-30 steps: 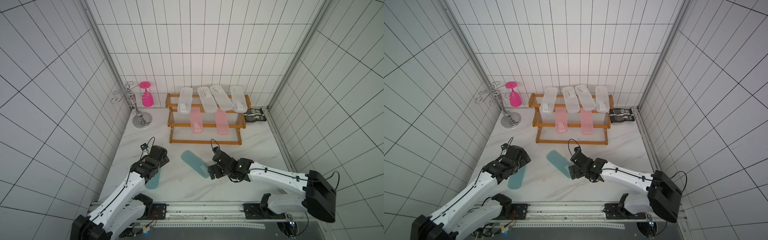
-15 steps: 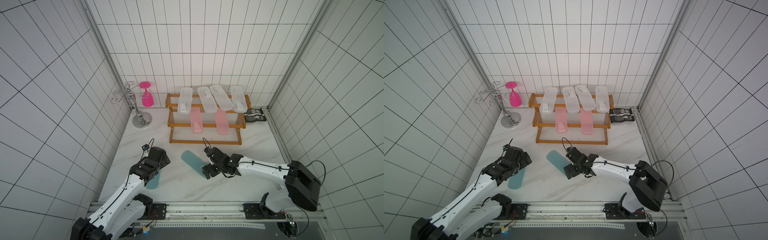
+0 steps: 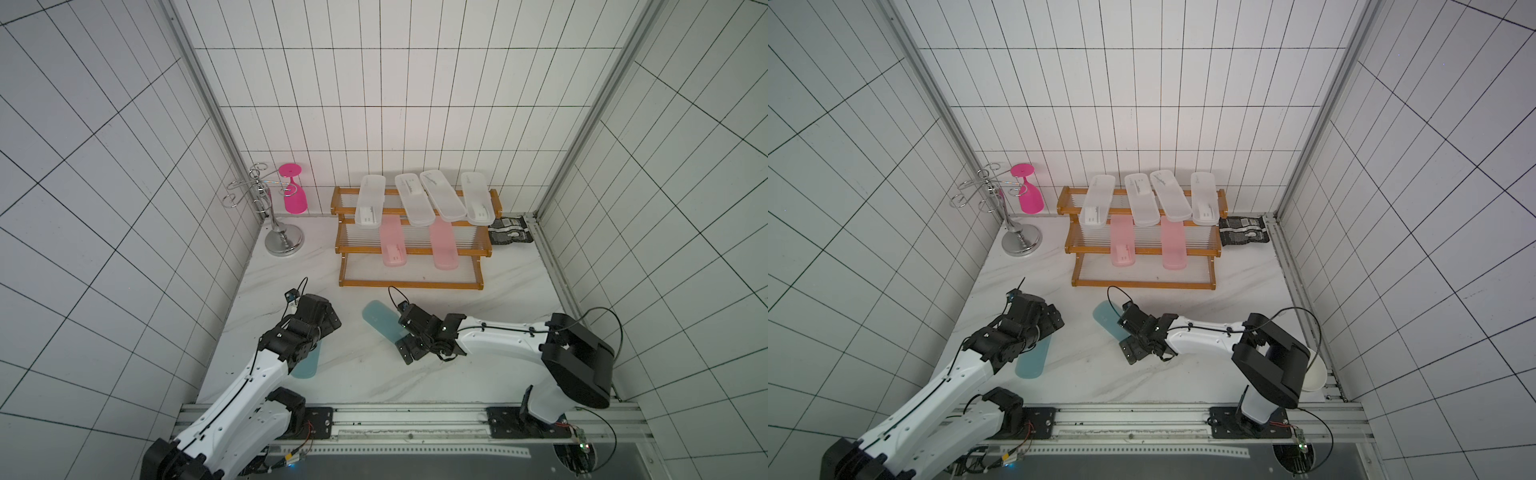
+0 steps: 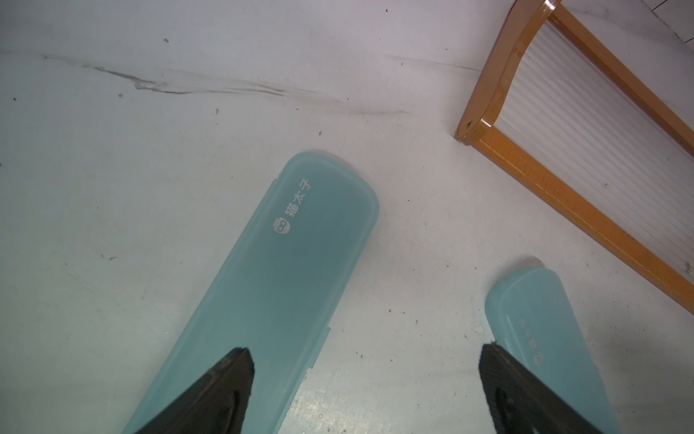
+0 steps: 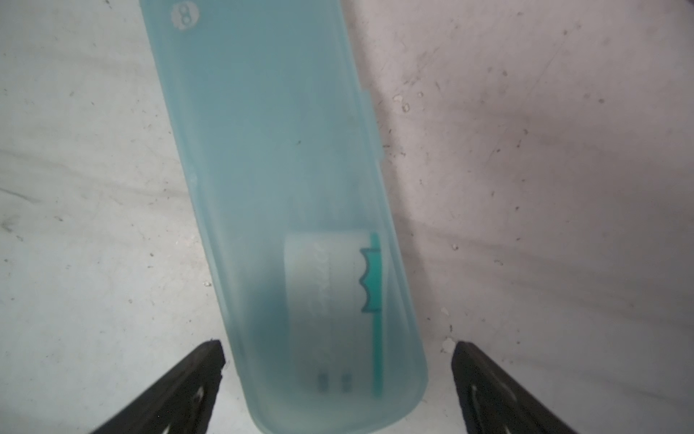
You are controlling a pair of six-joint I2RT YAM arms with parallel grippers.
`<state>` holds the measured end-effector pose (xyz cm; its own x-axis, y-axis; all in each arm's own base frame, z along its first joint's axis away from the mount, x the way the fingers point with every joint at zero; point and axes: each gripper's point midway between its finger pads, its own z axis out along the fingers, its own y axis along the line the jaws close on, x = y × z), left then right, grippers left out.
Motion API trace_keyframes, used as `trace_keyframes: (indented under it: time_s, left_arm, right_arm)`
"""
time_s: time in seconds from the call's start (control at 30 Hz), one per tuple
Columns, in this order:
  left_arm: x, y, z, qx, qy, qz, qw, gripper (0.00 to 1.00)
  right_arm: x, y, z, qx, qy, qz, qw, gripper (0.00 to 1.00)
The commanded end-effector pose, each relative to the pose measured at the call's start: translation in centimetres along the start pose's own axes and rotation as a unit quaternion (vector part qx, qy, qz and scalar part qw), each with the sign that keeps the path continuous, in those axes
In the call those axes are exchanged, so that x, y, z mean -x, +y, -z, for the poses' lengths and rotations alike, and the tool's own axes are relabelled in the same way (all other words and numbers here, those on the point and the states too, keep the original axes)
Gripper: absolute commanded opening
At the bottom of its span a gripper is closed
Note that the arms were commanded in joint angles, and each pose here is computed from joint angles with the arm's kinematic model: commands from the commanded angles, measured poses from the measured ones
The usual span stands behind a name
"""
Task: Place the pencil cases on the shelf according to color
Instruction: Pick up the pencil case from the center of the board.
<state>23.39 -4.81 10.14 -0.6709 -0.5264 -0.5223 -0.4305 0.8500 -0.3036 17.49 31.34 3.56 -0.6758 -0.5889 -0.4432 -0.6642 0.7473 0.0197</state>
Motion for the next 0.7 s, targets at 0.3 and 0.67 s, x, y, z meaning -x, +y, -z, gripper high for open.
trace_keyframes:
  time_s: [0.3, 0.67]
  left_arm:
    - [0.7, -0.9, 0.8, -0.026, -0.009, 0.007, 1.0, 0.98]
    - [1.6, -1.8, 2.3, -0.051, -0.023, 0.015, 0.998, 0.98]
  right_arm:
    - [-0.1, 0.2, -0.5, -0.015, -0.012, -0.011, 1.0, 0.98]
    - [-0.7, 0.3, -1.3, -0.035, 0.001, -0.015, 0.999, 0.87]
